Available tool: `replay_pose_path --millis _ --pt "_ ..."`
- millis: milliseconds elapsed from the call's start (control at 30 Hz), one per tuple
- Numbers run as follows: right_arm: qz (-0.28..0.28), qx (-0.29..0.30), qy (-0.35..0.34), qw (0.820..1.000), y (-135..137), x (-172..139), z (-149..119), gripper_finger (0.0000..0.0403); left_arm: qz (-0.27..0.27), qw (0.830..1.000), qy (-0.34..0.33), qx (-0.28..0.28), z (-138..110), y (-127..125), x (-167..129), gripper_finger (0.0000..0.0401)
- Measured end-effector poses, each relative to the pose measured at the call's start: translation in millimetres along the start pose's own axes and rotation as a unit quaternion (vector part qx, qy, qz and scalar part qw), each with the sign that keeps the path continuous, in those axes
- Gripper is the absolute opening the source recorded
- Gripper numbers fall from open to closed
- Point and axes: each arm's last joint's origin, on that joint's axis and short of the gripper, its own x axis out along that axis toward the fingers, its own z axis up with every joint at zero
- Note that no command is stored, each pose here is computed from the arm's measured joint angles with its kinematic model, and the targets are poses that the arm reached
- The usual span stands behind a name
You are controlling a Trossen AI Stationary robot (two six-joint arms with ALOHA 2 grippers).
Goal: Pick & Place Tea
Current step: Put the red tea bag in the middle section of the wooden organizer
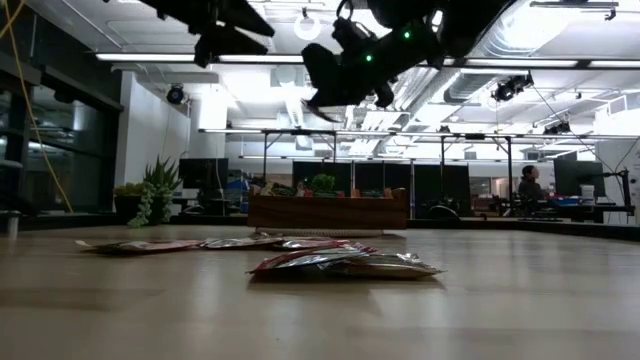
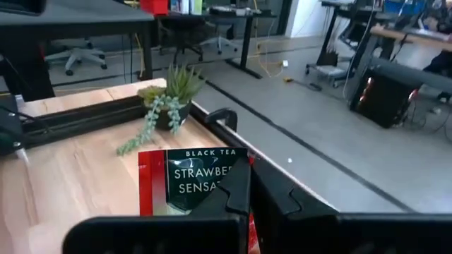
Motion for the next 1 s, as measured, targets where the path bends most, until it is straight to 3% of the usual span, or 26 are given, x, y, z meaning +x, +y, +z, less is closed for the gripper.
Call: replay_pose_path --millis 400,500,733,1000 --pt "-0.01 -0.031 -0.051 0.998 -12 -22 36 0.0 0.015 1.0 -0.02 -0.015 -9 -4 35 0.0182" --pt "-0.008 -0.041 -0.061 0.997 -13 -27 43 0.0 0.019 0.998 -0.056 -0.028 -3 -6 39 0.0182" --pt "0.024 -0.052 -0.064 0.996 -8 -32 44 0.0 0.046 0.992 -0.108 -0.039 3 -7 42 0.0182" --pt "0.036 -0.068 -0.065 0.995 -4 -33 44 0.0 0.046 0.992 -0.11 -0.041 -1 -8 52 0.0182"
